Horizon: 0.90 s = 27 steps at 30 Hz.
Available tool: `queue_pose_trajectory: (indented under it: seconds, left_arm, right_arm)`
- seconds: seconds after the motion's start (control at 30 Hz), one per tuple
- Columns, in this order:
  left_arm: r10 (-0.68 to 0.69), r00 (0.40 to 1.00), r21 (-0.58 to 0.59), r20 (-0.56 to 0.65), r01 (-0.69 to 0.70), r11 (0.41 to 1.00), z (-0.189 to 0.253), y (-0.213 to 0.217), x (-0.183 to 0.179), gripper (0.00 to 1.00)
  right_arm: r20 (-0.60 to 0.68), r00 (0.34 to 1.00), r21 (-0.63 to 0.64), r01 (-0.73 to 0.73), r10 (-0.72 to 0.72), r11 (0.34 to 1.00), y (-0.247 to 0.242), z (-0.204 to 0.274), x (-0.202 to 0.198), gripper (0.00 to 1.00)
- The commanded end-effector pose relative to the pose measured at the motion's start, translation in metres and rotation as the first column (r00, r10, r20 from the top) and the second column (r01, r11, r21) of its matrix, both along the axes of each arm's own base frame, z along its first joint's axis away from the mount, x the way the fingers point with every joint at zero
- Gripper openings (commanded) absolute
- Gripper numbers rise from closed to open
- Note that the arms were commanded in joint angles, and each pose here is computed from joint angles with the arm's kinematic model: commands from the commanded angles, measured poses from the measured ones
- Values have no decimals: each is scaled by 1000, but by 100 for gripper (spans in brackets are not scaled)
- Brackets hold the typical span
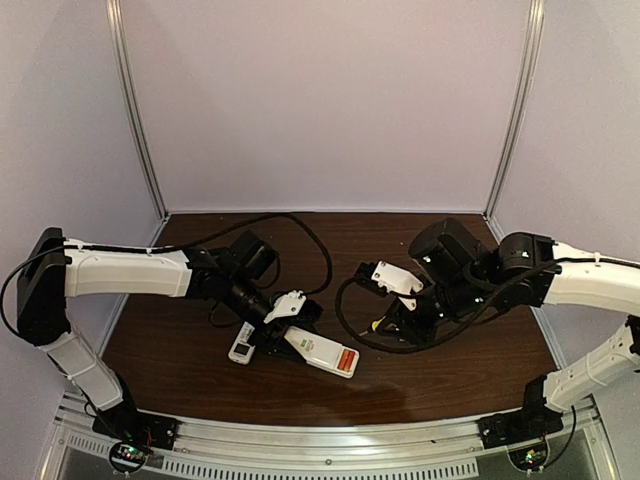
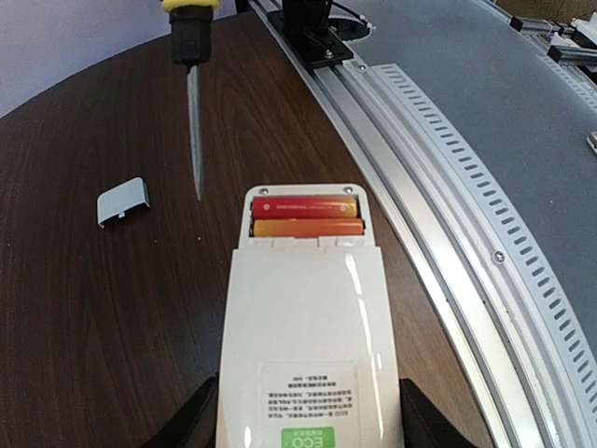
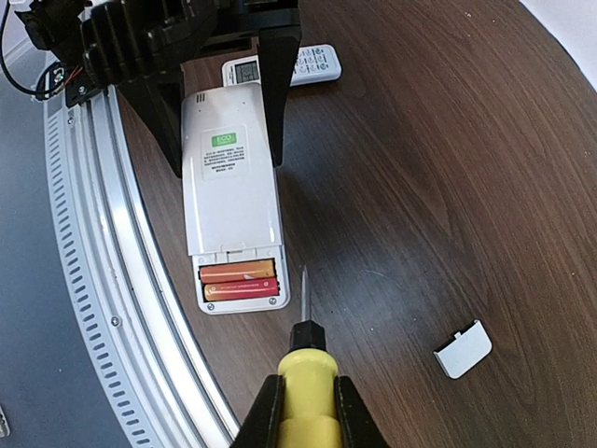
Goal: Unload the batteries from the remote control
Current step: Remove the battery from the remote control without the battery cover.
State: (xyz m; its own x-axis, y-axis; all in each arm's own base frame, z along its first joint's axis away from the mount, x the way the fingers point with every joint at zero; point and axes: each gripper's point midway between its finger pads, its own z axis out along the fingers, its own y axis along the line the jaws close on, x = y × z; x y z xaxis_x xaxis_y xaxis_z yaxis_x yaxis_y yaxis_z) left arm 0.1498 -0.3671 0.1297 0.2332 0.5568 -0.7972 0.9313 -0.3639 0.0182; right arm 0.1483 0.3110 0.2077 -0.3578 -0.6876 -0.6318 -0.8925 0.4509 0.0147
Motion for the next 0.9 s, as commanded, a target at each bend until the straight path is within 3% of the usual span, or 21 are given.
queue_pose_trajectory:
  seconds: [0.0, 0.87]
  left_arm:
    - [-16, 1000, -51, 7, 16, 999, 11, -11, 2, 0]
    - [-13, 1000, -54, 10, 13, 998, 13, -13, 3, 0]
  right_arm:
    - [11, 1000, 33, 4, -4, 999, 1, 6, -2, 0]
    - [-67, 997, -3, -45, 44, 999, 4, -16, -19, 0]
